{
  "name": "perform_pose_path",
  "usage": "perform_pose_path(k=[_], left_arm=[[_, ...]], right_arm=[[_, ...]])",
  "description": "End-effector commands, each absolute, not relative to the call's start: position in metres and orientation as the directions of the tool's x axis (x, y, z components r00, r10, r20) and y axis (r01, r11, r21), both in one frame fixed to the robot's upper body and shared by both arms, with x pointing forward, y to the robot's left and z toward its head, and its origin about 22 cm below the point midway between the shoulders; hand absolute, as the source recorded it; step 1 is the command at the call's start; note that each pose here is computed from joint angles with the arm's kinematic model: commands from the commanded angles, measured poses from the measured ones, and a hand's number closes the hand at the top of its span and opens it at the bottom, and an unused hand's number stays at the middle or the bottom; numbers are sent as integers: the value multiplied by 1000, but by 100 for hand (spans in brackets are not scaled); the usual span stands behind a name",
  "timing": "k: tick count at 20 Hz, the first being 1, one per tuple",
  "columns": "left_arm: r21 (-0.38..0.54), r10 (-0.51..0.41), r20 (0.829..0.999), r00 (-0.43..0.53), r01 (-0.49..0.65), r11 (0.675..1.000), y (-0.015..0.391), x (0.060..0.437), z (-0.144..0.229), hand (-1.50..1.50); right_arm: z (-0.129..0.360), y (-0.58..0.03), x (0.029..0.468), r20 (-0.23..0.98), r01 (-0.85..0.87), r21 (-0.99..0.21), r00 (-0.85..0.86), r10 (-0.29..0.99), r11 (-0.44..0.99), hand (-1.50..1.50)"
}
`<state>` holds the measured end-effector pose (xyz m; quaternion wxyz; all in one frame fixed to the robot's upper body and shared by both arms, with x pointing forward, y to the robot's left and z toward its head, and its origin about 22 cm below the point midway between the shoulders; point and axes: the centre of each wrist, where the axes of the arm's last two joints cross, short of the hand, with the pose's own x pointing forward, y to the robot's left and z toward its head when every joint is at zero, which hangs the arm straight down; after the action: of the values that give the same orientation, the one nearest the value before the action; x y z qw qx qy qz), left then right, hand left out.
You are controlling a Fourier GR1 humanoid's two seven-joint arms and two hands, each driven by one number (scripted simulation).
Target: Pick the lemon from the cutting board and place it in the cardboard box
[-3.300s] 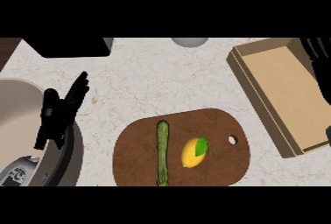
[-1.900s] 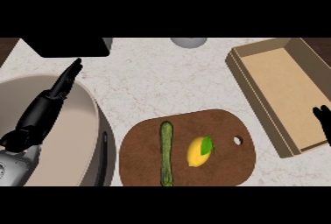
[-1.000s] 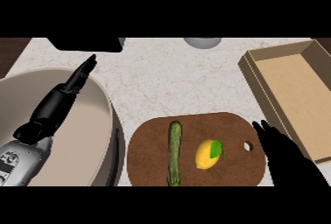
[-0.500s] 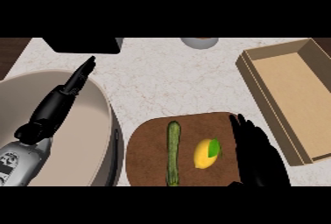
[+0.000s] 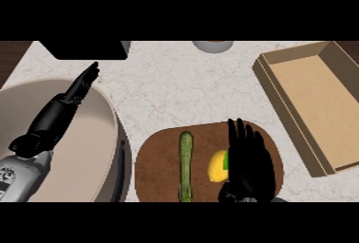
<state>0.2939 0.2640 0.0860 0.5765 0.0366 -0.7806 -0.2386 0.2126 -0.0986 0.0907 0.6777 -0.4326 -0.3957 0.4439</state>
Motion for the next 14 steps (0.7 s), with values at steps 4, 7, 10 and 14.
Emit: perform_pose_path(k=[4,7,10,14], left_arm=[[403,-347,901,-259,207,891,273,286,69,0],[389,-333,908,-256,214,896,273,281,63,0],[406,-347,900,-264,218,887,270,284,64,0],[402,-345,902,-261,212,891,261,286,77,0]], right_arm=[[89,-71,222,-51,-329,-934,504,862,137,-150],[95,-61,228,-18,-335,-928,477,879,163,-150],[82,-52,220,-16,-337,-927,478,878,167,-150],[77,-61,225,-37,-364,-916,496,867,170,-150]])
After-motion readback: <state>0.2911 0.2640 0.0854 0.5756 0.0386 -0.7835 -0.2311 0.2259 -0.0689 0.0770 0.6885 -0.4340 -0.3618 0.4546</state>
